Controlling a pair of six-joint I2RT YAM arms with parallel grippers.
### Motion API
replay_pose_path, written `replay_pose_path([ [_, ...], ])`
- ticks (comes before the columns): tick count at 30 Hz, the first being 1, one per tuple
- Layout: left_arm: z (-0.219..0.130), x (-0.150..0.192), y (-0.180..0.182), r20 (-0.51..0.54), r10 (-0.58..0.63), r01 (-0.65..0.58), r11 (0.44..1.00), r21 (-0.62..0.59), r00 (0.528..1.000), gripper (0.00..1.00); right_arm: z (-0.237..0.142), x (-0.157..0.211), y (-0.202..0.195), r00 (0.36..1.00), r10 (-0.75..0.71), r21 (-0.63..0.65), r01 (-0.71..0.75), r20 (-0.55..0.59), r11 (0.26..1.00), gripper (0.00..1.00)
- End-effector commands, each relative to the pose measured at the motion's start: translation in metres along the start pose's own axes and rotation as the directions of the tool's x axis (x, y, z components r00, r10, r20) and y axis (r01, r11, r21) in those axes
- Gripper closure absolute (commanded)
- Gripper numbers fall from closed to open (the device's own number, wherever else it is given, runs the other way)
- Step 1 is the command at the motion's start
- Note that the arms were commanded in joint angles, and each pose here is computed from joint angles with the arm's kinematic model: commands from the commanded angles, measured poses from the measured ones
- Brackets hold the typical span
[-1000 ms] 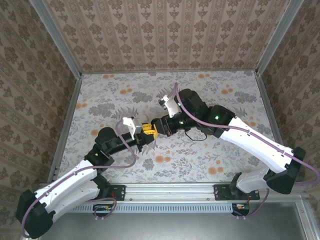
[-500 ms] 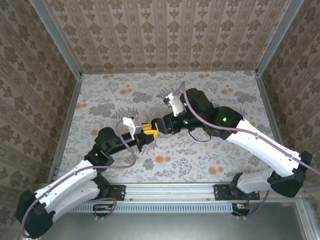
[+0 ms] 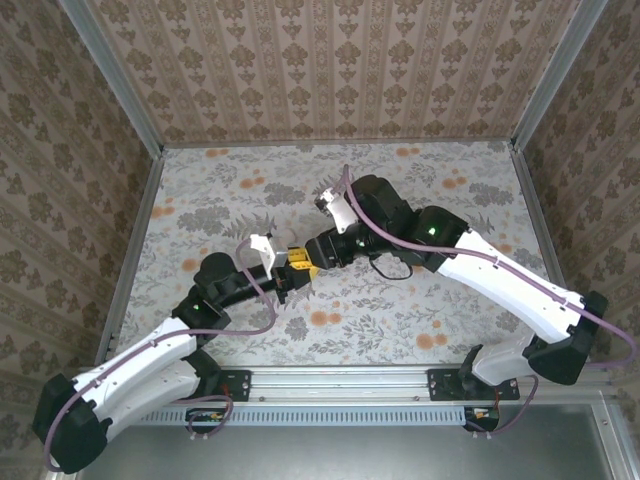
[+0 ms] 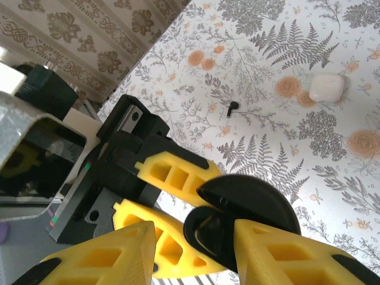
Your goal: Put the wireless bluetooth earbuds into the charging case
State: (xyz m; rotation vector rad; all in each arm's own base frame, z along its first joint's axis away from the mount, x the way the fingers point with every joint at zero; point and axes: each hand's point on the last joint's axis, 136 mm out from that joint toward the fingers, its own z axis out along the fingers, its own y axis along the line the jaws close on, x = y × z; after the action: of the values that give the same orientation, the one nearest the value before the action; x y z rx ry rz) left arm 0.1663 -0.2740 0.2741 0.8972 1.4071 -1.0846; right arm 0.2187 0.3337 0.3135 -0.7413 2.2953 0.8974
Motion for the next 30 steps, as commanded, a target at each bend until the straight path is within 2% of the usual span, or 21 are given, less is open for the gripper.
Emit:
replay_pose_path([
  [1, 0.001, -0.022, -0.007, 0.05, 0.054, -0.056, 0.998, 0.03, 0.997, 1.0, 0.008, 0.002, -0.004, 0.999, -0.042, 0.047, 0.044, -0.035, 0.998, 0.6],
  [11, 0.0, -0.023, -0.006, 0.049, 0.066, -0.067, 0.998, 0.023, 0.997, 1.0, 0.016, 0.014, -0.013, 0.99, -0.09, 0.141, 0.105, -0.109, 0.984, 0.64],
  [16, -0.001, -0.023, -0.005, 0.05, 0.067, -0.068, 0.998, 0.017, 0.997, 1.0, 0.009, 0.014, -0.016, 0.99, -0.095, 0.169, 0.112, -0.108, 0.979, 0.64],
  [23, -0.002, -0.026, -0.004, 0.057, 0.072, -0.073, 0.997, 0.016, 0.996, 1.0, 0.008, 0.015, -0.017, 0.989, -0.097, 0.17, 0.115, -0.111, 0.979, 0.77],
  [30, -0.002, -0.025, -0.004, 0.055, 0.071, -0.072, 0.997, 0.013, 0.996, 1.0, 0.004, 0.008, -0.013, 0.991, -0.1, 0.167, 0.114, -0.089, 0.979, 0.84],
])
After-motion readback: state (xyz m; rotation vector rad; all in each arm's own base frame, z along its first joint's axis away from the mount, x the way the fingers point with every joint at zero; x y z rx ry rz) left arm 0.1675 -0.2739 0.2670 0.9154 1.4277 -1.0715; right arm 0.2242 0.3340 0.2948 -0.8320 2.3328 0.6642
